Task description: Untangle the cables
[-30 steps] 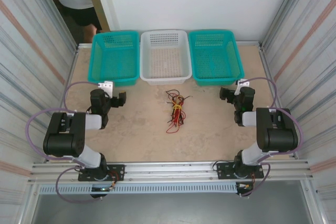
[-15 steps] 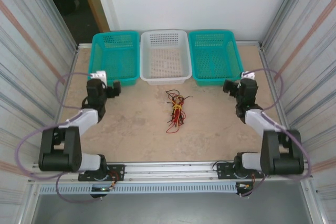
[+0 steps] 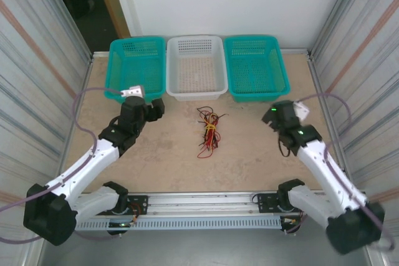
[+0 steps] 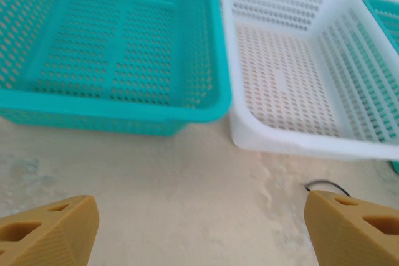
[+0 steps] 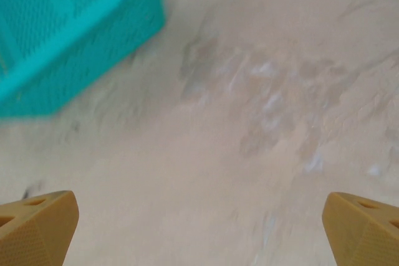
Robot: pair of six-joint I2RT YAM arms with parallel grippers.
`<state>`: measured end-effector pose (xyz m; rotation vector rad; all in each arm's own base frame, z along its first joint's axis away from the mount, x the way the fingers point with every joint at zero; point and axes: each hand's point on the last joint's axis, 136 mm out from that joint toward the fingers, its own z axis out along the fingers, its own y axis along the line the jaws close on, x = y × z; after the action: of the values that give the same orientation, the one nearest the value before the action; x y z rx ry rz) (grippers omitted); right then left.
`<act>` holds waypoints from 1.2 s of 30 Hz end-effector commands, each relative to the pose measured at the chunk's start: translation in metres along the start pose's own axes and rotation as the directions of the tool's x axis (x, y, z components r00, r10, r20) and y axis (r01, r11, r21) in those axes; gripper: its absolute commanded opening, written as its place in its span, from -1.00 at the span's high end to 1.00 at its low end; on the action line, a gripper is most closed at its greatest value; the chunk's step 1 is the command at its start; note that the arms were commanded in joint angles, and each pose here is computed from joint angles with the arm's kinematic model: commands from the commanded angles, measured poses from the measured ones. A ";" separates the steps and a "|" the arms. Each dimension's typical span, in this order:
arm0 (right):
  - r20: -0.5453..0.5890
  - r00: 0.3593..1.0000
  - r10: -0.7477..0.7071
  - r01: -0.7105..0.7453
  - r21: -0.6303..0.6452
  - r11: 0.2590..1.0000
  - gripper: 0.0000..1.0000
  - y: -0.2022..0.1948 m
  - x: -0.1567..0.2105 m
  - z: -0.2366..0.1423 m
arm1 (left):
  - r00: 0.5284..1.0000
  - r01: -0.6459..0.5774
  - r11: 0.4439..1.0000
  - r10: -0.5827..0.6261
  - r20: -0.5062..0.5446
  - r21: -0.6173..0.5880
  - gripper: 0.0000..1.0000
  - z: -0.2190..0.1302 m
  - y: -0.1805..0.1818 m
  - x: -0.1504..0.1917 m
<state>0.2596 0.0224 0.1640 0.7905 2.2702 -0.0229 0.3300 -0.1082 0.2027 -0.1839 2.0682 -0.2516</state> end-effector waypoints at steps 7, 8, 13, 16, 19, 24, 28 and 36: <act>0.040 0.939 -0.343 0.345 -0.148 0.927 -0.47 0.115 0.047 -0.020 | 0.992 0.062 0.987 -0.044 -0.118 0.151 -0.61 -0.002 -0.041 -0.002; -0.013 0.925 -0.379 0.366 -0.229 0.902 -0.44 0.137 0.063 -0.018 | 0.990 0.074 0.987 -0.055 -0.131 0.142 -0.61 -0.001 -0.038 0.002; -0.134 0.820 -0.556 0.457 -0.431 0.778 -0.37 0.216 0.123 -0.024 | 0.983 0.099 0.985 -0.075 -0.168 0.142 -0.61 -0.006 -0.034 0.016; -0.158 0.784 -0.601 0.484 -0.452 0.749 -0.37 0.241 0.145 -0.021 | 0.981 0.102 0.988 -0.081 -0.174 0.117 -0.62 -0.010 -0.026 0.022; -0.211 0.760 -0.615 0.495 -0.426 0.757 -0.26 0.254 0.159 -0.004 | 0.981 0.108 0.988 -0.088 -0.173 0.112 -0.62 -0.013 -0.023 0.026; -0.254 0.740 -0.623 0.524 -0.365 0.770 -0.05 0.262 0.164 0.020 | 0.978 0.119 0.987 -0.098 -0.183 0.112 -0.62 -0.014 -0.022 0.028; -0.260 0.736 -0.625 0.555 -0.296 0.777 -0.02 0.254 0.159 0.032 | 0.978 0.120 0.985 -0.096 -0.183 0.123 -0.63 -0.015 -0.025 0.026; -0.292 0.719 -0.631 0.592 -0.217 0.776 0.19 0.242 0.163 0.045 | 0.972 0.128 0.984 -0.100 -0.211 0.123 -0.63 -0.010 -0.027 0.032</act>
<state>0.3317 0.3039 0.0831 -0.0742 2.7302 0.0262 0.3078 -0.1359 0.1877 -0.1923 2.2251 -0.4678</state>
